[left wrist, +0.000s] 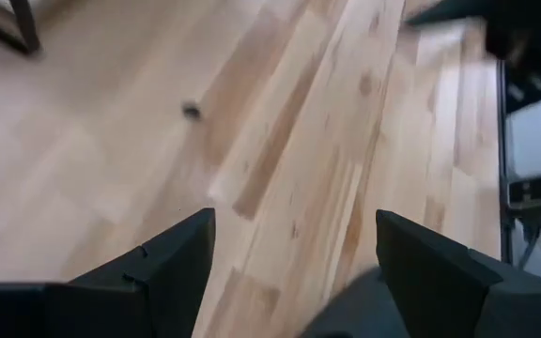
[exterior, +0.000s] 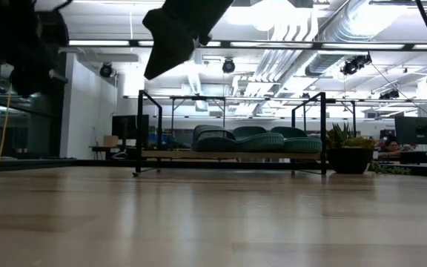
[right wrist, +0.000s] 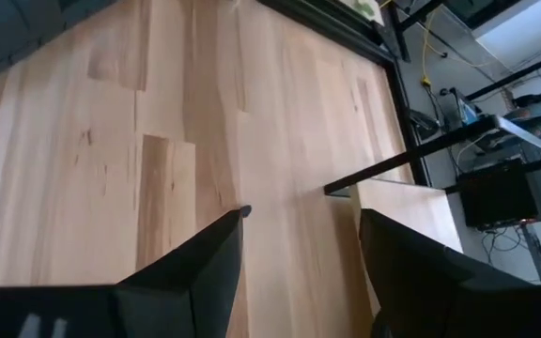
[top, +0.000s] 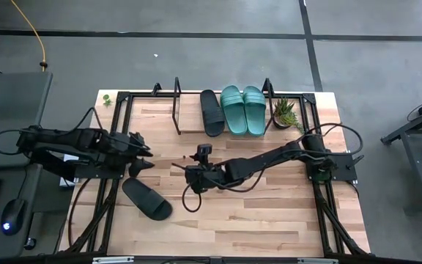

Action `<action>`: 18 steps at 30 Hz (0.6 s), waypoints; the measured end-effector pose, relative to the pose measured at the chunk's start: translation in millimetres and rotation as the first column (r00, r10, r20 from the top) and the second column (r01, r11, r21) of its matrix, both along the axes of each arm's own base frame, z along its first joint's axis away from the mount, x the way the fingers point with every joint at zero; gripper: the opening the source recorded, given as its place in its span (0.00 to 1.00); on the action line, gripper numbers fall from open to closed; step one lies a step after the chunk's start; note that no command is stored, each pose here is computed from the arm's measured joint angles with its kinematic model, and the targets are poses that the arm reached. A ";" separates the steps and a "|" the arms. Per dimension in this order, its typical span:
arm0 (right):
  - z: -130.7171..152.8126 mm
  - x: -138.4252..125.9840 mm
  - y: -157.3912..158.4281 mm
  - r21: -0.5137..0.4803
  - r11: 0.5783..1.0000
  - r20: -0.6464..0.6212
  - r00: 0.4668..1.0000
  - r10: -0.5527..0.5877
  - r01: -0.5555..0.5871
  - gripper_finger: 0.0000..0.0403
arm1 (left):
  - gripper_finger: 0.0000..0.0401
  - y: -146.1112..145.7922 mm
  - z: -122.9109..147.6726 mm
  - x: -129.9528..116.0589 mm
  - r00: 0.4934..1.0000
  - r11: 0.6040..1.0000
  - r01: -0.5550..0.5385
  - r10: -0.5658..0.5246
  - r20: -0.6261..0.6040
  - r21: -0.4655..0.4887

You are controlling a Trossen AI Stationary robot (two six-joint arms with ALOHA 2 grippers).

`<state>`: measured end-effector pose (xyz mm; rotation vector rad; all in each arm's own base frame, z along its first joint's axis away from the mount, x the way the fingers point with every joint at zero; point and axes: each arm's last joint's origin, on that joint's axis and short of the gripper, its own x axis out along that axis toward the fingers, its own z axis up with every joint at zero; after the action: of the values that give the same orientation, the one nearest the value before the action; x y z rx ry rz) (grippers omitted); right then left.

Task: Pick and place slides into the shelf
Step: Put the black slipper on the shelf

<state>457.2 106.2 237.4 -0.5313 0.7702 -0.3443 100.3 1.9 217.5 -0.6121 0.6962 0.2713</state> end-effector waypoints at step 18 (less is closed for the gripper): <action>2.7 -4.3 4.6 -0.030 0.999 -0.009 1.000 -0.009 0.009 0.51 | 0.68 -29.6 -37.4 2.7 0.985 0.966 0.165 -0.171 -0.010 -0.200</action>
<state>452.8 110.8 240.1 -0.5584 0.7775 -0.3626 103.0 -27.6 180.1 -0.7356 0.8030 0.0524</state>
